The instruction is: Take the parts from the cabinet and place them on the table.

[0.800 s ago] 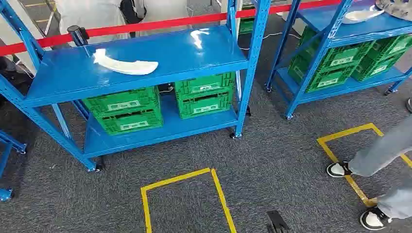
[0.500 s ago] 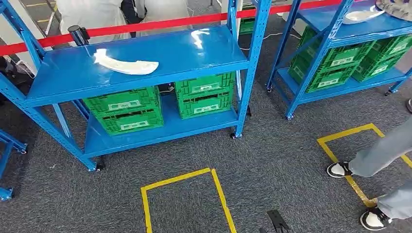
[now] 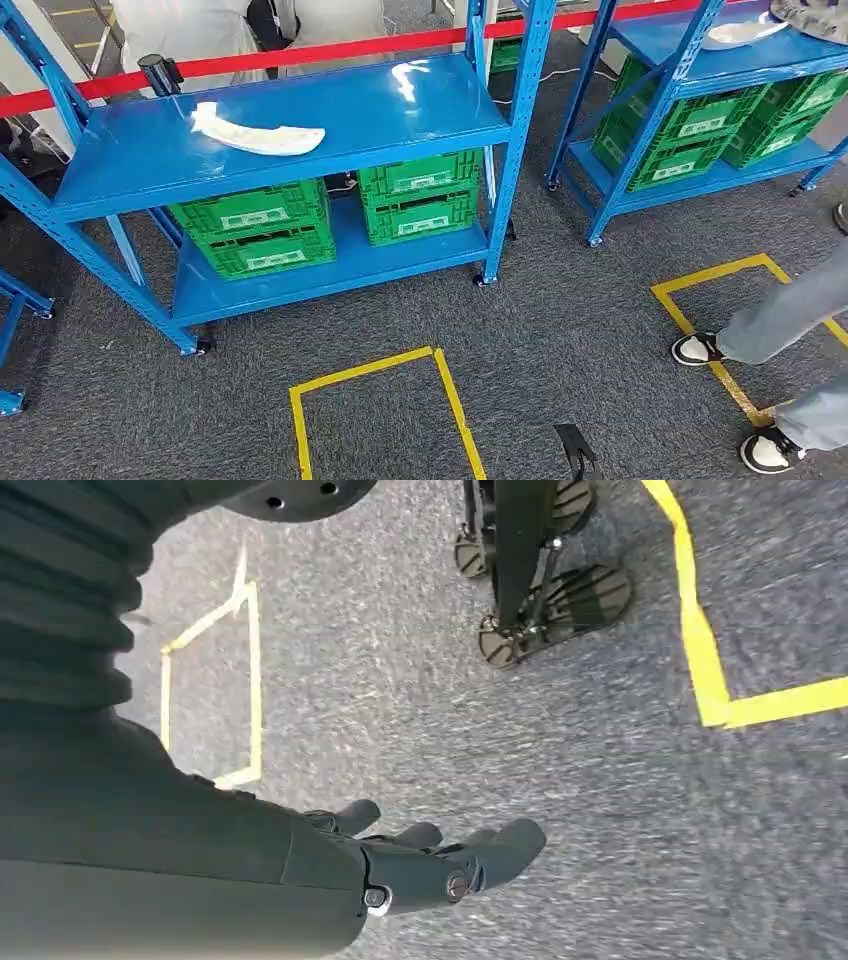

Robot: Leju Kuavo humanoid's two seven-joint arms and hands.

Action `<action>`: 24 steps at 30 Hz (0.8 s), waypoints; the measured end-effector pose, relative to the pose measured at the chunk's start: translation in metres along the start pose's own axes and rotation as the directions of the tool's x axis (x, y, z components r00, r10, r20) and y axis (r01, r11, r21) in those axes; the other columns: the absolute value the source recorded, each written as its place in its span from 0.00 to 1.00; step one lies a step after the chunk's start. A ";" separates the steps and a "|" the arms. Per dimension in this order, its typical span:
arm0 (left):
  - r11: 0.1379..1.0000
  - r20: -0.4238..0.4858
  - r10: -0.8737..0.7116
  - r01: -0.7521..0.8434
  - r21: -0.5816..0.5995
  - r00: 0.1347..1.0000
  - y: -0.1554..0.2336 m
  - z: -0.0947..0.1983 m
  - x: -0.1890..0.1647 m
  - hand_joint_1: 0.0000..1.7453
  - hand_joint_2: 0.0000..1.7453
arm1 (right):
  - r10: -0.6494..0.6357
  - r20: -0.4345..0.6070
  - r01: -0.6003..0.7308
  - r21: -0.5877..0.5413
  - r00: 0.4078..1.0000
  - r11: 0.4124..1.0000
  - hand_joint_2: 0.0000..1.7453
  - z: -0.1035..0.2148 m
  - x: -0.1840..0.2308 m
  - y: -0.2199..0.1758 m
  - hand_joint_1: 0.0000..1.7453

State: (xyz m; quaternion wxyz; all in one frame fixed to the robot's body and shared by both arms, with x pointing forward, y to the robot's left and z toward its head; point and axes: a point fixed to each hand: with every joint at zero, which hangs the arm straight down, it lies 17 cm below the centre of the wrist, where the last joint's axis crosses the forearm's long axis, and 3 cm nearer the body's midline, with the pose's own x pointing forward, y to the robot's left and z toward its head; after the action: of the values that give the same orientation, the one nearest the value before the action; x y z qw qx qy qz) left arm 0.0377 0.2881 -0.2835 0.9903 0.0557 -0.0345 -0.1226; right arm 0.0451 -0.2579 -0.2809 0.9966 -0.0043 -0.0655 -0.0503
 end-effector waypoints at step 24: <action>0.877 0.790 -0.446 0.032 0.479 0.420 0.080 0.196 0.449 0.00 0.00 | 0.033 -0.045 -0.033 0.010 0.998 0.999 0.00 -0.001 0.005 0.011 0.00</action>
State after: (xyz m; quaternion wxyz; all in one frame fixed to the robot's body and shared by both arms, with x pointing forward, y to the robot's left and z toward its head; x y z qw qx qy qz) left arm 0.4754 0.2339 -0.0547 0.7636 0.1849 -0.5580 -0.2670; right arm 0.0517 -0.2473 -0.2813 0.9985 0.0004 -0.0434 -0.0336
